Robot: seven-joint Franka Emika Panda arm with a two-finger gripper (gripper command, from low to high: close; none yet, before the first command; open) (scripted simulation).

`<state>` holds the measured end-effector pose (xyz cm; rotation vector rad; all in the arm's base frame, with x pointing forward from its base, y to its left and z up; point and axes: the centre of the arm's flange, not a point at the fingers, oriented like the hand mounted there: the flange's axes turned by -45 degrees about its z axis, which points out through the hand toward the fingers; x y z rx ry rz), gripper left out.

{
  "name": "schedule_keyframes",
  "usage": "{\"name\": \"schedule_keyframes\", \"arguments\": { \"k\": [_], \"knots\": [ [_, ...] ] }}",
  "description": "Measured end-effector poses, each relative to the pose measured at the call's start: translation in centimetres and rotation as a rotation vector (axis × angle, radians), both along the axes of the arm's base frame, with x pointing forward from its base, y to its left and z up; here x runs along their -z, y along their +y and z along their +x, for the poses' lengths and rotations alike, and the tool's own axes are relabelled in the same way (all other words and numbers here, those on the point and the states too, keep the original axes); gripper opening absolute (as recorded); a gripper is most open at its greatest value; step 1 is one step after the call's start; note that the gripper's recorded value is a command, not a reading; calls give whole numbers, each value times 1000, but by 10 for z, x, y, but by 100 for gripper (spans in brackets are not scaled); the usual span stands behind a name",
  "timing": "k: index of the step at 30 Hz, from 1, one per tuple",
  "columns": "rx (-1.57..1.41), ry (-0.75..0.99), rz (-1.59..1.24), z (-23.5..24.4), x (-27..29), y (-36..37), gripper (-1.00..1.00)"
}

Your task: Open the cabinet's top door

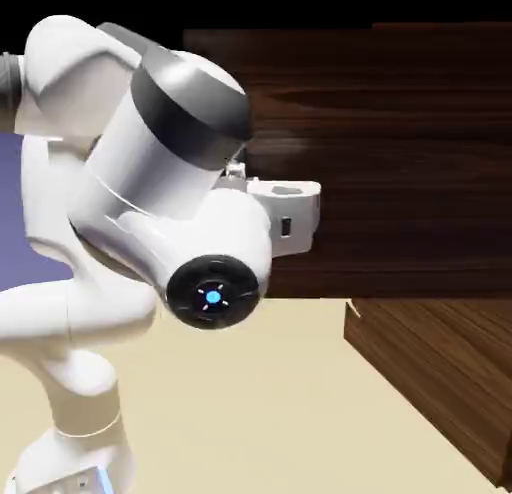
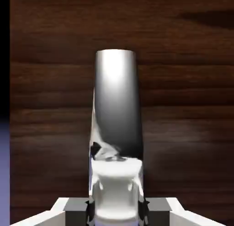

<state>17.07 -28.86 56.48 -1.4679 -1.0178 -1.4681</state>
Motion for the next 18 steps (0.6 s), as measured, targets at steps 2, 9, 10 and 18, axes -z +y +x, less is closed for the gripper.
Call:
{"name": "schedule_keyframes", "arguments": {
  "k": [2, 9, 10, 18],
  "knots": [
    [-39, 0, 0, 0, 0, -18, -100],
    [-168, 0, 0, 3, 0, -78, -100],
    [-186, 0, 0, 5, 0, -86, -100],
    [-312, 0, 0, 17, 0, -143, -100]
  ]
}}
